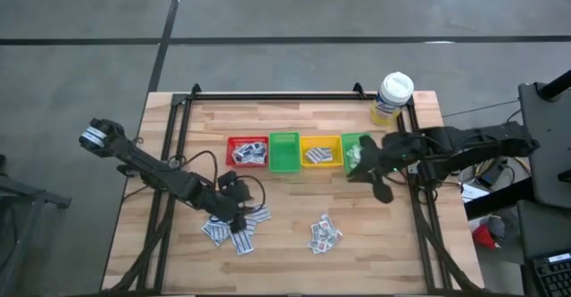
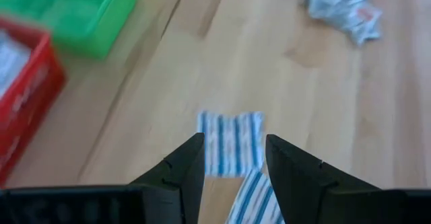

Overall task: Pick & Place First Aid Supplies
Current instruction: Put the blue bandage into the yellow basket

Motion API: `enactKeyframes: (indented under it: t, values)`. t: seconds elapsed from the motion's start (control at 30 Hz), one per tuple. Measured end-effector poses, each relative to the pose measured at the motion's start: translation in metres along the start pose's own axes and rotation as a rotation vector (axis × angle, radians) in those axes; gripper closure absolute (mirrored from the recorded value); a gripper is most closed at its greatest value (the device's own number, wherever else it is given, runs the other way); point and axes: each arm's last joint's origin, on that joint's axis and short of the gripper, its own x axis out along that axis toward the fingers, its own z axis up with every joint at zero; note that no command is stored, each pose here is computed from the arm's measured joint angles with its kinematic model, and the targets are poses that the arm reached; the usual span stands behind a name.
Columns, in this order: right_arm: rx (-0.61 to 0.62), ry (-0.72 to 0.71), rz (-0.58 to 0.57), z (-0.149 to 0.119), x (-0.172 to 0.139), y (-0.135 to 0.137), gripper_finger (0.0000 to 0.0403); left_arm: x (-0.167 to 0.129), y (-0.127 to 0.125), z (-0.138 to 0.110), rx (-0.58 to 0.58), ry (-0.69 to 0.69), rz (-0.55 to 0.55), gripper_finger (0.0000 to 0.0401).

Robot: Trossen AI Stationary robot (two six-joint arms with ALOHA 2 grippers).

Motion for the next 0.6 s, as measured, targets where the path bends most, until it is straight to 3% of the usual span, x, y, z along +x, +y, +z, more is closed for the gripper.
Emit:
enactKeyframes:
  t: [0.23, 0.6]
  values:
    - [-0.018, -0.113, 0.039, -0.03, -0.007, -0.003, 0.0341, -0.009, 0.006, -0.004, -0.236, 0.148, 0.108, 0.0247]
    - [-0.02, -0.15, 0.04, -0.049, -0.009, -0.008, 0.0346, -0.008, 0.003, -0.009, -0.582, 0.301, 0.085, 0.0247]
